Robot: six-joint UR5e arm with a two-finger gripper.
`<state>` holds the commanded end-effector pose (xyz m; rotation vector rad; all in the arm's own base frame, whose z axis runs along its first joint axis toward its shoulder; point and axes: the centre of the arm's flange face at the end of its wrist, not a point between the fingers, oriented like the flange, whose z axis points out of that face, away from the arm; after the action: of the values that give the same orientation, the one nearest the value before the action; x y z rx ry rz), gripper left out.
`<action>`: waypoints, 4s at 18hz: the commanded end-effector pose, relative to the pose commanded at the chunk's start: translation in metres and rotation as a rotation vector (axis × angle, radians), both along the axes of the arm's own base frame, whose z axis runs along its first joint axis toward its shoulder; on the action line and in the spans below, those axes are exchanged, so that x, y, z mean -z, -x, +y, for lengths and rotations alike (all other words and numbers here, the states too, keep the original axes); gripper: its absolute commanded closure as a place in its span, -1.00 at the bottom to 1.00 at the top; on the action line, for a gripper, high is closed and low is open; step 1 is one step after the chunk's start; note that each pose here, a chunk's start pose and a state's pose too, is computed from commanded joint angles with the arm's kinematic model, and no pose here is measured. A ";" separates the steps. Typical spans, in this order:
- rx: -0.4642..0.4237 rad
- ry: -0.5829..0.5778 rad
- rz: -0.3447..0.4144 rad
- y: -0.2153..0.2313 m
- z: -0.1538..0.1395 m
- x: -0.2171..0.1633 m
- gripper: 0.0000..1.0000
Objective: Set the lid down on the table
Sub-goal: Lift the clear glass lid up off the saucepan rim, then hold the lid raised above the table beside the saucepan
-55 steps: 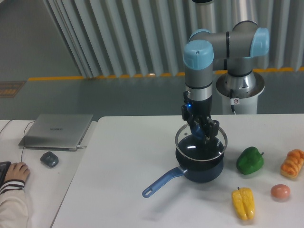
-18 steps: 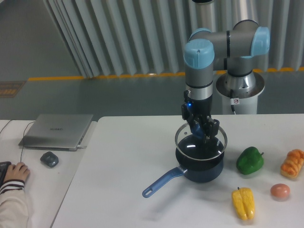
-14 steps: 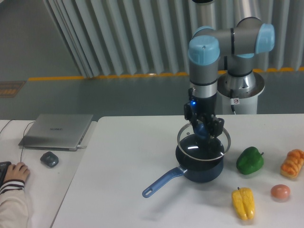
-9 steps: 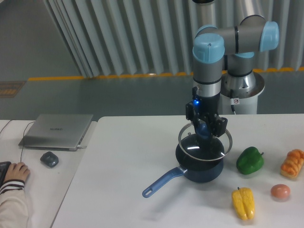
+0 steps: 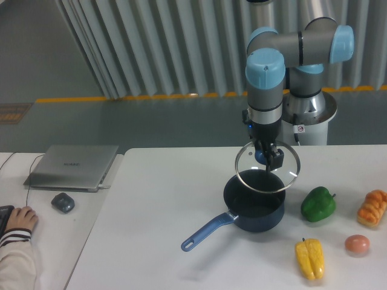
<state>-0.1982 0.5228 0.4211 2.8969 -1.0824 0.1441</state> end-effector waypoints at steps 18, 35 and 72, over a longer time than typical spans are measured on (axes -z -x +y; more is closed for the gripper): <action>0.230 -0.096 0.055 0.033 -0.072 0.006 -0.04; 0.344 0.060 0.135 -0.003 -0.072 0.051 0.05; 0.484 0.155 0.150 -0.027 -0.076 0.064 0.11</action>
<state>-0.1715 0.4466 0.3567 2.3846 -1.6137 -0.0085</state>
